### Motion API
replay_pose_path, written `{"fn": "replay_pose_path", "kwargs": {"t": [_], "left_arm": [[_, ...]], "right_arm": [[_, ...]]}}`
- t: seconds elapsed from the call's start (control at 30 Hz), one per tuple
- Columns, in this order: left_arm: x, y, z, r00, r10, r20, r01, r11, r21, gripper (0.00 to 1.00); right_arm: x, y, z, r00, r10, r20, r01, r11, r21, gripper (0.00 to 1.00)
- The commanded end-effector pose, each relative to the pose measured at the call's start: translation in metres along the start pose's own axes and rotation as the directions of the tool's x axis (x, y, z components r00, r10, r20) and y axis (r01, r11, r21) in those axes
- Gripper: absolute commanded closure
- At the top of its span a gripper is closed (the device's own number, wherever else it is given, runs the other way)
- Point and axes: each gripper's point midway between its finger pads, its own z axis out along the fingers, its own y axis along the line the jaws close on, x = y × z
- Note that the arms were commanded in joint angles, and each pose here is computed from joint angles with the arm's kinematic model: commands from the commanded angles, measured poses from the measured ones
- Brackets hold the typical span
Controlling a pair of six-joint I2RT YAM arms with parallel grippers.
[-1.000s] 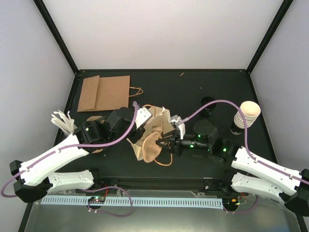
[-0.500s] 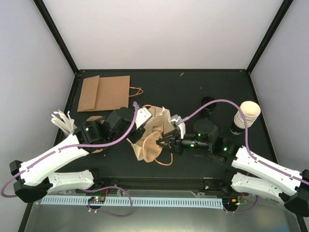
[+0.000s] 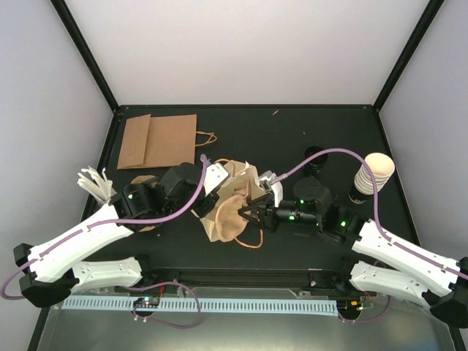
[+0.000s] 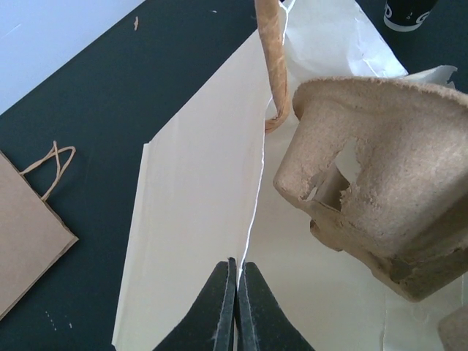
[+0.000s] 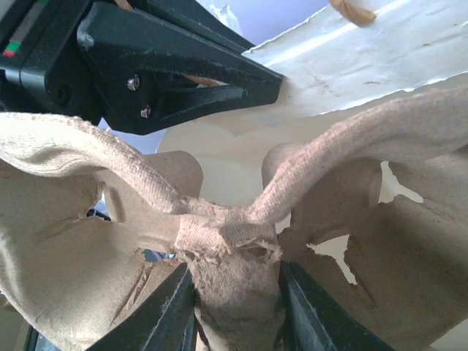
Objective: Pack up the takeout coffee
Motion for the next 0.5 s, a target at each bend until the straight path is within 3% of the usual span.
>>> {"fn": "replay_pose_path", "kwargs": {"t": [0.0,0.13,0.47], "left_arm": [[-0.004,0.0,-0.005,1.0,0.004,0.025,-0.005,1.0,0.011,0.98],[-0.003,0.001,-0.007,1.0,0.006,0.026,-0.006,1.0,0.007,0.98],[-0.009,0.005,-0.014,0.999,0.002,0.051,-0.001,1.0,-0.005,0.98]], "right_arm": [[-0.026,0.009,-0.009,0.998,-0.003,0.069,0.002,1.0,0.01,0.69],[-0.031,0.005,-0.016,0.995,-0.069,0.077,0.063,0.996,0.067,0.69],[-0.014,-0.021,-0.006,0.983,-0.168,-0.078,0.18,0.966,0.183,0.69]]}}
